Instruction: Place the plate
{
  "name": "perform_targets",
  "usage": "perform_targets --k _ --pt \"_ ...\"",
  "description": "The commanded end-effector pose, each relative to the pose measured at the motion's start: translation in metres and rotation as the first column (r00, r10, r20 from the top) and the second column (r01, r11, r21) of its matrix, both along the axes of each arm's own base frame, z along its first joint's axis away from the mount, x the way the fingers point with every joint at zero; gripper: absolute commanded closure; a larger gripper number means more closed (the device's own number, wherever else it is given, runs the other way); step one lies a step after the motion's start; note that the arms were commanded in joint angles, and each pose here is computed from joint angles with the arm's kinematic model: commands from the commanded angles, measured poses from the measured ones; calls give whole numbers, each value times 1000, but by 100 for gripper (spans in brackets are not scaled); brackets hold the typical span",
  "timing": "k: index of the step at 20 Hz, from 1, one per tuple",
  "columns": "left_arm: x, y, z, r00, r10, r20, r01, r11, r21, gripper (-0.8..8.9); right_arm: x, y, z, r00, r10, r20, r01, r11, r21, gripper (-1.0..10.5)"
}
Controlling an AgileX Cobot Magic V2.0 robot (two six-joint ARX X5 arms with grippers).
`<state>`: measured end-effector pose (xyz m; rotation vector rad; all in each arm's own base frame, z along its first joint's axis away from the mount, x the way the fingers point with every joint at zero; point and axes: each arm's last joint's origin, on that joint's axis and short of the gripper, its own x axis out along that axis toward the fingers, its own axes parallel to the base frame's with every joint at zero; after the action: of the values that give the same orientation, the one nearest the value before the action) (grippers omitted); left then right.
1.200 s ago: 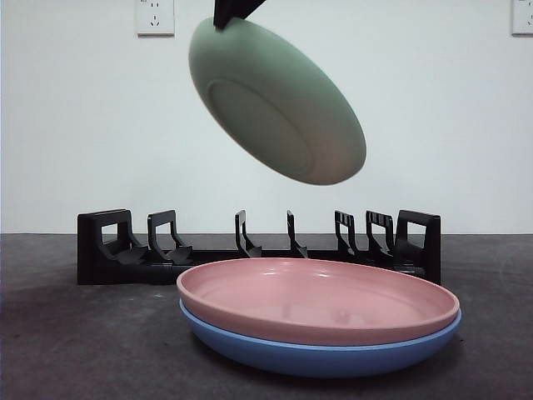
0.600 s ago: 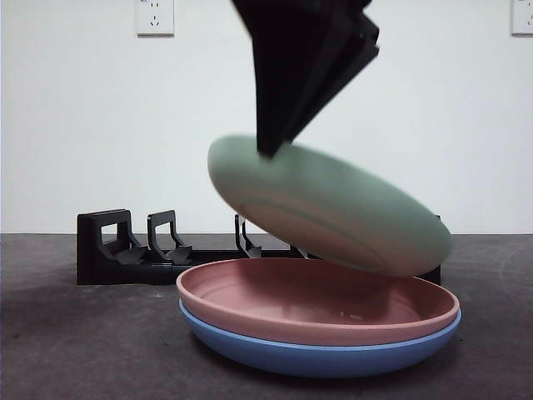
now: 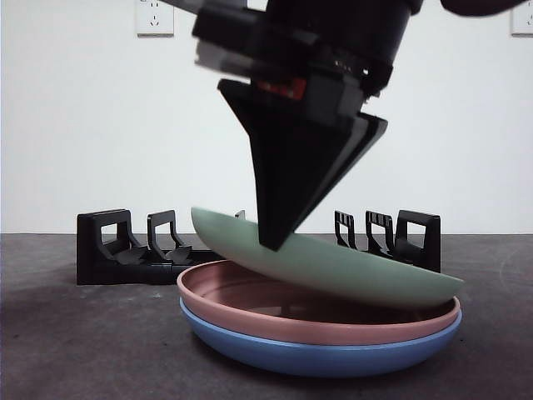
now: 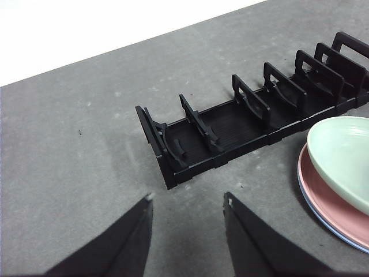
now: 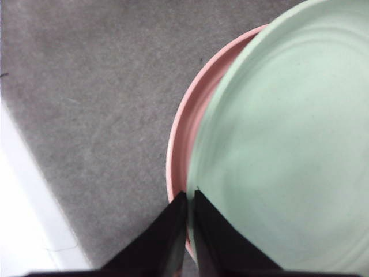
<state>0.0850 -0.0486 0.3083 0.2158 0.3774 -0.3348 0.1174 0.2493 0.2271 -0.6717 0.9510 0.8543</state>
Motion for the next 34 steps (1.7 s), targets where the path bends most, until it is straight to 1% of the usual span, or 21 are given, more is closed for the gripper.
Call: perform_targets --k 1,4,6,10,11,12,13,14,15,16,17,19,21,25,27,28,30,32,33,34 --pt "-1 0 6 1000 3 20 -3 1000 -19 626 -3 3 -7 1000 15 -1 -15 1000 -20 935" --pt "-1 0 6 1000 3 20 -3 1000 -19 626 -4 3 -8 999 26 -21 -27 1000 -10 933" --pt "-1 0 6 1000 3 20 -3 1000 -19 626 -5 3 -8 998 42 -51 -42 999 4 886" --pt "-1 0 6 1000 3 20 -3 1000 -20 626 -5 3 -8 998 44 -55 -44 999 6 873" --pt "-1 0 6 1000 3 20 -3 1000 -20 626 -6 4 -8 997 50 -64 -49 999 12 852" --pt "-1 0 6 1000 3 20 -3 1000 -20 626 -6 4 -7 995 60 -83 -58 998 25 793" --pt "-1 0 6 1000 3 20 -3 1000 -20 626 -7 4 -4 993 70 -95 -66 997 46 755" --pt "-1 0 6 1000 3 20 -3 1000 -20 626 -7 4 2 993 77 -91 -70 994 82 746" --pt "-1 0 6 1000 3 20 -3 1000 -19 626 -8 3 10 995 67 -74 -57 990 131 746" --pt "-1 0 6 1000 3 20 -2 1000 -19 626 -7 0 23 998 59 -29 -52 978 204 747" --pt "-1 0 6 1000 3 20 -2 1000 -19 626 -6 -4 34 999 34 21 -38 967 251 747" --pt "-1 0 6 1000 3 21 -2 1000 -19 626 0 -21 56 991 -60 117 19 945 326 747" --pt "-1 0 6 1000 3 21 -2 1000 -19 626 12 -42 67 977 -140 163 75 932 355 747" --pt "-1 0 6 1000 3 23 -2 1000 -21 626 46 -94 65 928 -287 237 203 924 325 747" --pt "0 0 8 999 3 41 -2 999 -34 626 62 -116 62 912 -329 244 243 914 324 747" --pt "1 -1 10 998 4 59 -1 999 -47 626 70 -128 63 899 -353 259 262 907 329 747" --pt "3 -2 16 994 7 111 2 997 -82 626 85 -147 67 855 -416 309 302 884 357 747" --pt "5 -3 22 987 12 162 8 993 -118 626 96 -163 73 802 -488 344 344 849 401 747" --pt "5 -4 24 984 13 177 10 992 -128 626 99 -169 73 781 -517 349 372 835 405 747" --pt "5 -4 25 982 15 188 11 991 -135 629 101 -174 73 771 -536 345 394 826 403 747"
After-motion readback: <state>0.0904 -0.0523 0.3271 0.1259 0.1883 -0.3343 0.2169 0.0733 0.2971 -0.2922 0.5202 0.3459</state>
